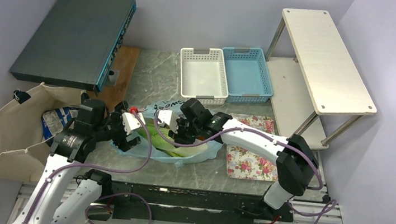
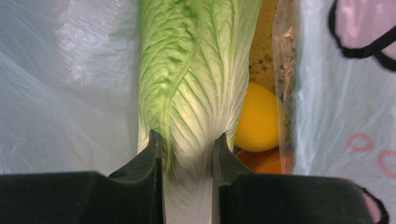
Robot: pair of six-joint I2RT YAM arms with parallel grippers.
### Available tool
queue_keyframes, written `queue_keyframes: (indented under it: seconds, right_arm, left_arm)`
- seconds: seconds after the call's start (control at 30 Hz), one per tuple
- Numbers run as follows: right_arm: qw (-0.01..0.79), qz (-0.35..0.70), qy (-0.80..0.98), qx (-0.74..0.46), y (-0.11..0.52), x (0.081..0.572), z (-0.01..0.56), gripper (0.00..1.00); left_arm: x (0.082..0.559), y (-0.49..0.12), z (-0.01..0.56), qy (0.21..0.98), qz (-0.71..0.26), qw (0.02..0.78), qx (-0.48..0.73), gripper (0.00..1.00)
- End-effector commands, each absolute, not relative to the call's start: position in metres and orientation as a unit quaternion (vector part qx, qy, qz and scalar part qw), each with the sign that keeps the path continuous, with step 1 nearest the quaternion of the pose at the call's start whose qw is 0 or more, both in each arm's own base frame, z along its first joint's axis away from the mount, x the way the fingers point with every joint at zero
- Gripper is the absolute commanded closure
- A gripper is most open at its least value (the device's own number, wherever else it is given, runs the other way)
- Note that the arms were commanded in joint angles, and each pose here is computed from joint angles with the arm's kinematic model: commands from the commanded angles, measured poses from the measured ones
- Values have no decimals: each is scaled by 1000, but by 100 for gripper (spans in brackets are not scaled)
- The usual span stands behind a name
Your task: Untie the knot of the grocery bags and take out the mixed food
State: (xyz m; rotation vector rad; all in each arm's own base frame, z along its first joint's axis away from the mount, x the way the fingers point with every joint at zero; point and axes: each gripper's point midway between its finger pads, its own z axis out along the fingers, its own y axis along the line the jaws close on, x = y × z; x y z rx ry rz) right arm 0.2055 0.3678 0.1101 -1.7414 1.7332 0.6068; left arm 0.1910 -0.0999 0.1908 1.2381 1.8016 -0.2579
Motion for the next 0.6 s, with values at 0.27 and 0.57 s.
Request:
queue_keyframes:
  seconds: [0.27, 0.57]
  right_arm:
    - [350, 247, 639, -639, 359, 198, 213, 100]
    - [384, 241, 628, -632, 331, 186, 217, 100]
  left_arm:
    - [202, -124, 272, 706, -166, 531, 437, 1]
    - [198, -136, 322, 700, -215, 547, 405, 0]
